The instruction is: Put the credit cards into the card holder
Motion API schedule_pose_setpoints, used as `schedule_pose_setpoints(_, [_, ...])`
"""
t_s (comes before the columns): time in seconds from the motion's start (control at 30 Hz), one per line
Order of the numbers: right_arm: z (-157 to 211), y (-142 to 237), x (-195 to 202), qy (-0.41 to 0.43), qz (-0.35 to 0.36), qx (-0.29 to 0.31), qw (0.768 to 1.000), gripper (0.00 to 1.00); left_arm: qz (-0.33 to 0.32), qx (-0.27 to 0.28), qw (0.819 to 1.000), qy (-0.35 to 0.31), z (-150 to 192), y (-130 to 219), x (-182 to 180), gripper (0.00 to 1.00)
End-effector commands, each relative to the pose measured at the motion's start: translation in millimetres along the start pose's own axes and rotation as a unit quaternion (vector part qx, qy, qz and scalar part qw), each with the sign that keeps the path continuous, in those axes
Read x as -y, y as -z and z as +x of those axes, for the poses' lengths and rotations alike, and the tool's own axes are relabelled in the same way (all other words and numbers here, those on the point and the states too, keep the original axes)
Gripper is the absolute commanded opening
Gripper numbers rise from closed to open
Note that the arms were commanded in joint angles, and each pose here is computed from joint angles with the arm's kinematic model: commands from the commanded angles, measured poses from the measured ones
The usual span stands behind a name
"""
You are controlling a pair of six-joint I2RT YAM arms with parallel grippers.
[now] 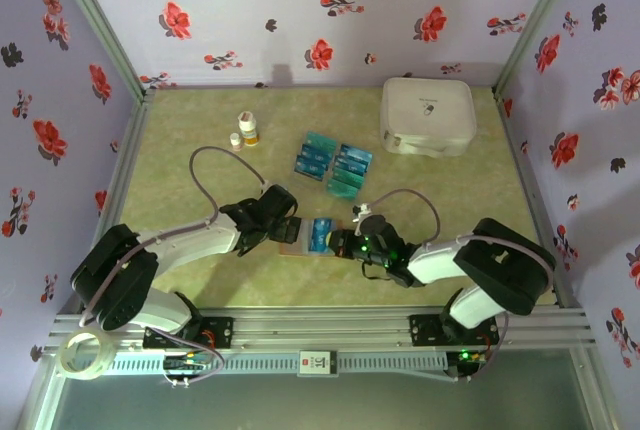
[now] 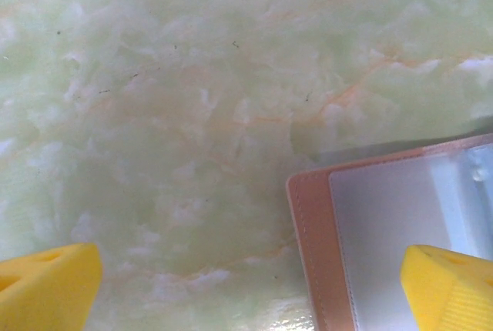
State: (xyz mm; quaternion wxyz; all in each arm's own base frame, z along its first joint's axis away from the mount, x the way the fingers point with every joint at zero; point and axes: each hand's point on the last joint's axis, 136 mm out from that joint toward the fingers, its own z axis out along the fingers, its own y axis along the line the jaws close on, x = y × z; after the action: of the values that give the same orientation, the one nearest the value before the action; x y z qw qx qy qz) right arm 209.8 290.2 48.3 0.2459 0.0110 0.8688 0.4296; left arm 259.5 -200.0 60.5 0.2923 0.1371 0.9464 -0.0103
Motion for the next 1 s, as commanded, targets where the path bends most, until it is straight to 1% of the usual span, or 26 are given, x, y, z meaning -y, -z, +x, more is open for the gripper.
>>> schedule_pose_setpoints(0.0, [3,9,18,0.03,0.044,-0.02,0.998,0.0,-0.007,0.012,1.0,-0.013,-10,5,2,1.0])
schedule_pose_setpoints(0.17, [-7,21,24,0.046,0.064,-0.028,0.996,0.0,0.0,0.015,1.0,-0.017,-12,7,10,1.0])
schedule_pose_setpoints(0.37, [-10,23,21,0.038,0.056,-0.024,0.997,0.0,0.015,0.014,1.0,-0.019,-7,8,28,1.0])
schedule_pose_setpoints(0.57, [-10,23,20,0.022,0.041,-0.016,0.999,0.0,0.025,-0.001,0.999,-0.024,8,7,49,1.0])
schedule_pose_setpoints(0.67, [-10,24,19,0.02,0.037,-0.011,0.999,0.0,0.02,-0.012,0.999,-0.023,18,2,51,1.0])
schedule_pose_setpoints(0.97, [-17,30,8,0.023,0.022,0.004,0.999,0.0,-0.01,-0.035,0.999,-0.014,38,-9,38,1.0])
